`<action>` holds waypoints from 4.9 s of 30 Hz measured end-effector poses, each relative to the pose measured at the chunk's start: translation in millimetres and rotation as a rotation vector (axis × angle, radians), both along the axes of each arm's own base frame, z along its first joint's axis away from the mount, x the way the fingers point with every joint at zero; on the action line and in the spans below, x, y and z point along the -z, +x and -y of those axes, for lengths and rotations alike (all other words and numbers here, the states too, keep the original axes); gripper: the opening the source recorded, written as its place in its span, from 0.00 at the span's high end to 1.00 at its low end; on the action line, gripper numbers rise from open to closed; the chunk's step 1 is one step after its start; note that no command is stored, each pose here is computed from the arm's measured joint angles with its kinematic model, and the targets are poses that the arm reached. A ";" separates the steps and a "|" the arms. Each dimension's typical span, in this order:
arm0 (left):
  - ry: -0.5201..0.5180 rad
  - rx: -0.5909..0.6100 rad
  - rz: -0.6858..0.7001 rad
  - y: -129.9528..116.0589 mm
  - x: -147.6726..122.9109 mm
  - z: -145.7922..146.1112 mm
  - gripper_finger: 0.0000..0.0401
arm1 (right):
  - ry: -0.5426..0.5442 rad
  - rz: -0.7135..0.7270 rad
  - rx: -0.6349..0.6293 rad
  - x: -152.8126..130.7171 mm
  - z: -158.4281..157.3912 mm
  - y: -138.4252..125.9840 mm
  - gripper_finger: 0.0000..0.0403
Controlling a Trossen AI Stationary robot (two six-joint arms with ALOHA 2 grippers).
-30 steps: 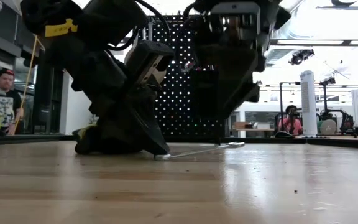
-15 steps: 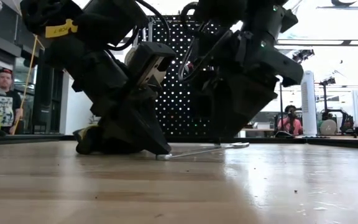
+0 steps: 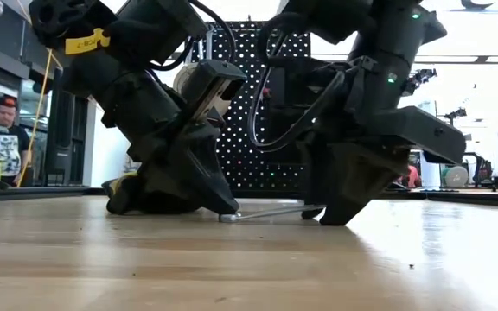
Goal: Hang tools onto peg board
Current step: Hang the wrench onto the peg board, then put the gloves into the black bin on the peg board
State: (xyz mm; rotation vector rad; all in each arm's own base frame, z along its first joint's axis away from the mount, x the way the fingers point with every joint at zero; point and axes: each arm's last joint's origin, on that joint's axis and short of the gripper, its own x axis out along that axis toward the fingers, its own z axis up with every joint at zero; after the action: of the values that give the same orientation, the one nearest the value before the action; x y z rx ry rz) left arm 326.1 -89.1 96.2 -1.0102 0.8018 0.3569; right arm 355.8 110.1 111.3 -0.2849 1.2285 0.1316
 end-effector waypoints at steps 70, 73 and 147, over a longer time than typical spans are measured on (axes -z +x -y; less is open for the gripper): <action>0.548 -0.207 0.453 -159.3 -210.6 -39.4 1.00 | 0.639 1.448 0.854 -223.0 224.0 70.7 1.00; 0.551 -0.211 0.453 -159.3 -210.6 -39.5 1.00 | 0.644 1.428 0.866 -221.1 223.7 70.9 1.00; 0.851 1.317 -0.461 -31.5 -88.9 -97.7 0.34 | 0.183 0.750 0.665 -283.0 105.6 -63.5 0.45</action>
State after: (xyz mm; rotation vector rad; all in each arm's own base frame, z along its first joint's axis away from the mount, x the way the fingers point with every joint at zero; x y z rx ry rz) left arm 294.6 8.7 185.1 0.5053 1.3800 -0.2418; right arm 292.3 4.5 394.3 0.2346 0.5073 -0.4084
